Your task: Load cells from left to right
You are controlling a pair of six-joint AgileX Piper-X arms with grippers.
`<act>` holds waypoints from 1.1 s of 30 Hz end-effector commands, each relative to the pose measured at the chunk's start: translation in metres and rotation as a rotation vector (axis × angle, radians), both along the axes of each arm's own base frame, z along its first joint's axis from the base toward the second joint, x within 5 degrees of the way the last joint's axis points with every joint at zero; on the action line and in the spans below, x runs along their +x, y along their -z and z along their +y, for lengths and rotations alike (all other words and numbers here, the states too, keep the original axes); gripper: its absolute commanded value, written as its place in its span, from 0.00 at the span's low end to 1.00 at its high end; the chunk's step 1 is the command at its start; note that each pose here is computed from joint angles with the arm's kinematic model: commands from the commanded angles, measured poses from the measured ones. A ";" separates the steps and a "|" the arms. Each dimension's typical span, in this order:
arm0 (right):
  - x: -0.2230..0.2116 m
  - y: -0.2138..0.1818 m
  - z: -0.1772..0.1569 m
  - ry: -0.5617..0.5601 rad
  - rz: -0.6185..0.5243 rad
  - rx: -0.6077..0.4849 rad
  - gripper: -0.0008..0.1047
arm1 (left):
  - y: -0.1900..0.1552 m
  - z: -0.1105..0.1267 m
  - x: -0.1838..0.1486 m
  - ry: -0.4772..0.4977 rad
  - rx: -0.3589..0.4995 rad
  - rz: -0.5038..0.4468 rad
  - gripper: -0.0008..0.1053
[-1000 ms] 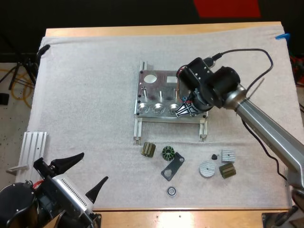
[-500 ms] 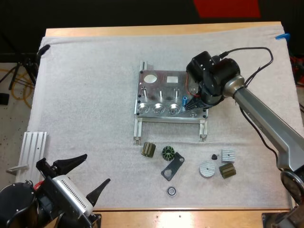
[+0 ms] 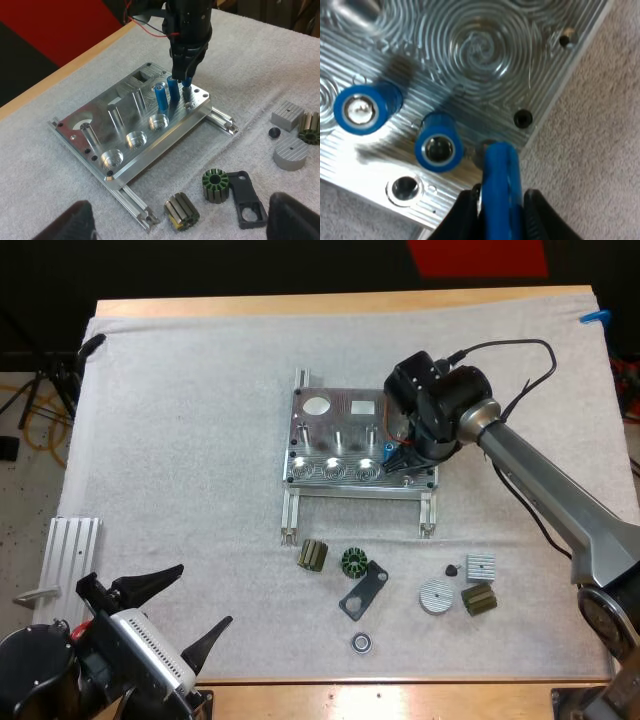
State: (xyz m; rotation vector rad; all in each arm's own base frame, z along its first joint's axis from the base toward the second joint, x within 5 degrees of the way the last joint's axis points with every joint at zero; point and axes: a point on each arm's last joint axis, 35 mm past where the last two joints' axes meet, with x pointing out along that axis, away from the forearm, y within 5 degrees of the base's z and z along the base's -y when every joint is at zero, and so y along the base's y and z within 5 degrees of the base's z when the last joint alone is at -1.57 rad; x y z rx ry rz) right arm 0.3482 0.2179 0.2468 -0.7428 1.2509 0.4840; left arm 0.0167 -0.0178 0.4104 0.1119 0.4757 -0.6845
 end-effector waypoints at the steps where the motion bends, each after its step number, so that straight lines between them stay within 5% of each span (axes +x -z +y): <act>1: 0.001 -0.002 0.001 -0.014 0.006 0.021 0.01 | -0.001 0.000 -0.001 0.000 -0.014 0.001 0.66; 17: -0.001 0.008 0.000 -0.015 0.066 -0.004 0.01 | -0.001 0.000 -0.001 -0.003 -0.019 0.005 0.66; 33: 0.009 0.006 0.002 0.002 -0.027 0.005 0.01 | -0.001 0.000 -0.001 -0.020 -0.044 0.027 0.66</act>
